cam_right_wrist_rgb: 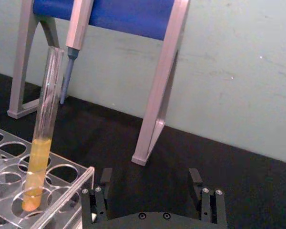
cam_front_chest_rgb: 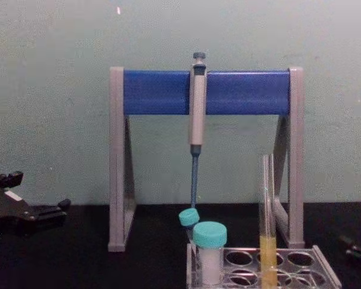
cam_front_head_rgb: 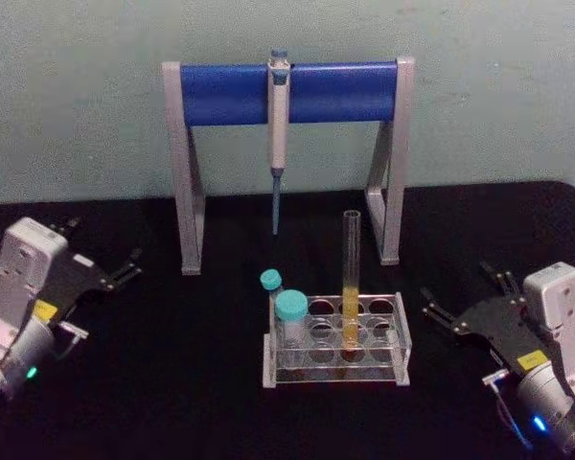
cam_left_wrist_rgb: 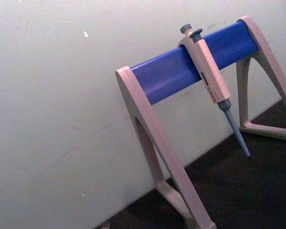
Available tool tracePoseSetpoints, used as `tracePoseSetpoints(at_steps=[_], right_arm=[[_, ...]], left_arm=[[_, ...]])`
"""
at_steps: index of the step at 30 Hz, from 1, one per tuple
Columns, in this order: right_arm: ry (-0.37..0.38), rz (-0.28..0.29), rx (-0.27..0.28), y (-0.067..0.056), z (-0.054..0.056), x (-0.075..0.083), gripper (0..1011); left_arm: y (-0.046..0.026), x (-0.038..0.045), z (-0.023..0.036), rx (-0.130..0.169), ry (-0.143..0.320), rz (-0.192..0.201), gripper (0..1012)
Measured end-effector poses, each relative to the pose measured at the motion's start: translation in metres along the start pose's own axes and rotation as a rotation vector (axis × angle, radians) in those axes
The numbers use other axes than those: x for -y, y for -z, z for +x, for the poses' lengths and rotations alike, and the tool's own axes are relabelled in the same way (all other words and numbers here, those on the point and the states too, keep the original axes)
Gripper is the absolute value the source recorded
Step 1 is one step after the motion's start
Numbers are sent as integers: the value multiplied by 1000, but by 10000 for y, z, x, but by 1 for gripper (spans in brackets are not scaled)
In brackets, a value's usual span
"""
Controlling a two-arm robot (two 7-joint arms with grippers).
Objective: Pick up the test tube from the test tube rack, shake it, then place it back into the test tube rack.
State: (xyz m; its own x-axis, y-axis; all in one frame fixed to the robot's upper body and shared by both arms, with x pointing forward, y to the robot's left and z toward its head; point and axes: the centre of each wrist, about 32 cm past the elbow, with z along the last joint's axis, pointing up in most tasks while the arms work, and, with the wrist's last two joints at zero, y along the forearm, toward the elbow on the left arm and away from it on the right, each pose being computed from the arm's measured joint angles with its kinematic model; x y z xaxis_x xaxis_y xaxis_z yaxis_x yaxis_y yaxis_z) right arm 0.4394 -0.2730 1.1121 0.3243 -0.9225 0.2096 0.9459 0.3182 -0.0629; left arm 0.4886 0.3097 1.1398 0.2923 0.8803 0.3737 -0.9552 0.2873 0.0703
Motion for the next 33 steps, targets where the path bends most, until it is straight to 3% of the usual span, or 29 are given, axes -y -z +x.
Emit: tracePoseSetpoints(at_steps=[8,33], right_arm=[[-5,-4,-25,70,-32,-8,1000],[-8,-8,-25,64,-31,-14,1000]], left_arm=[[0,0,0,0,0,0,1010],[0,0,0,0,0,0,1010]])
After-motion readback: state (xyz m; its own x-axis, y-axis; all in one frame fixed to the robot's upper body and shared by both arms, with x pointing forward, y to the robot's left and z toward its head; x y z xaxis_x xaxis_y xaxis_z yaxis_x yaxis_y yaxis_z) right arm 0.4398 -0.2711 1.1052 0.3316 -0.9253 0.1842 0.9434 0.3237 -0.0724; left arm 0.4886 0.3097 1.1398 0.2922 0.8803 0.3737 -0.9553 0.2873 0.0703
